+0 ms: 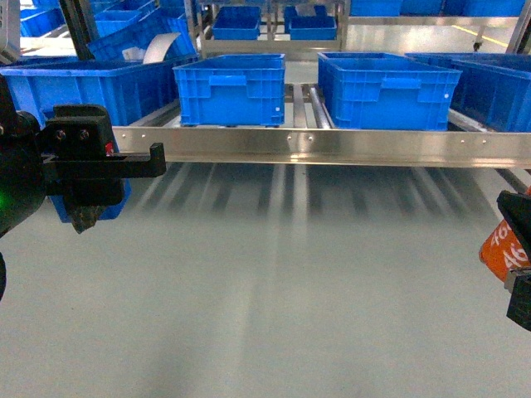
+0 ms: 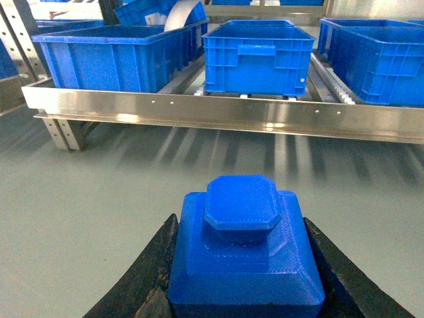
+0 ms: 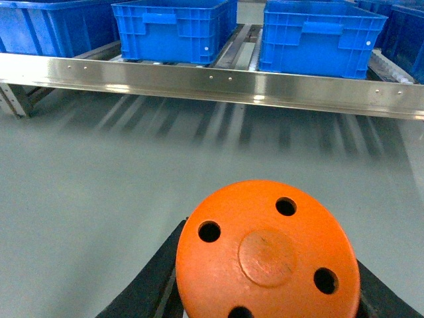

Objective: Sort blue parts and orange caps into right shelf containers

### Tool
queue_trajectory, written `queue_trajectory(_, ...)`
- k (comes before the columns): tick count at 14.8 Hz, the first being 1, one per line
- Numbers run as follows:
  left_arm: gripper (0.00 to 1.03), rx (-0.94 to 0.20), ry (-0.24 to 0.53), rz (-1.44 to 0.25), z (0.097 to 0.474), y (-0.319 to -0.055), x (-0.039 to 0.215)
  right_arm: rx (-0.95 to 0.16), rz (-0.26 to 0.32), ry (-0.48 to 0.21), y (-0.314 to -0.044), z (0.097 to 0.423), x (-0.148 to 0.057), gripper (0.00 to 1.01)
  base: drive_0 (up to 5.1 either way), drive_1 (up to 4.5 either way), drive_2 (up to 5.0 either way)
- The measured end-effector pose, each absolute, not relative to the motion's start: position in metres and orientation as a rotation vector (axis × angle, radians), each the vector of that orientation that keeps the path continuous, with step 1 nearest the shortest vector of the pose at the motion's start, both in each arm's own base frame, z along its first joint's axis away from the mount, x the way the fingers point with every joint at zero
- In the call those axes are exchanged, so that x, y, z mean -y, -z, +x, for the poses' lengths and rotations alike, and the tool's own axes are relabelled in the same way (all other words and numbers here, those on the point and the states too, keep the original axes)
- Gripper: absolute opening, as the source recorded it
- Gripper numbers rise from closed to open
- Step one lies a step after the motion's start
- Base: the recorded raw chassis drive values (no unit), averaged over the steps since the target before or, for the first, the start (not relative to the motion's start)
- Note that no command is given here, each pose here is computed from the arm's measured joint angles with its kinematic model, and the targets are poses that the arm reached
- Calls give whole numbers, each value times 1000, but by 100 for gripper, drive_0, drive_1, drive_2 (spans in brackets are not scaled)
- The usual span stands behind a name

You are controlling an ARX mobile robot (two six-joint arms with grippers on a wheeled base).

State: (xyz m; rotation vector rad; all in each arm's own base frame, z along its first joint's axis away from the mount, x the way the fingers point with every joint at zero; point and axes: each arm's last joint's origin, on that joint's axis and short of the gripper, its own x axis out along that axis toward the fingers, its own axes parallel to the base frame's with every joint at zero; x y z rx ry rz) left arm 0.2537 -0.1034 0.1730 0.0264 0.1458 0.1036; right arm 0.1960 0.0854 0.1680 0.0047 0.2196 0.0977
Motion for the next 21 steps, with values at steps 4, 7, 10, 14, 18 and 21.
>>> queue_trajectory(4, 40, -146, -104, 26, 254, -173, 103, -220, 5, -98, -168, 196, -85, 44, 0, 0, 0)
queue_trajectory(7, 40, -146, -104, 26, 254, -173, 103, -220, 5, -98, -168, 196, -85, 44, 0, 0, 0)
queue_trajectory(10, 40, -145, -102, 26, 254, -173, 103, -220, 4, -98, -168, 196, -85, 44, 0, 0, 0)
queue_trajectory(14, 40, -146, -104, 27, 254, -173, 103, -220, 5, -98, -168, 196, -85, 44, 0, 0, 0)
queue_trajectory(18, 40, -146, -104, 26, 254, -173, 103, -220, 5, -97, -168, 196, -85, 44, 0, 0, 0)
queue_trajectory(21, 40, -146, -104, 26, 254, -173, 103, -220, 5, -98, -168, 196, -85, 44, 0, 0, 0)
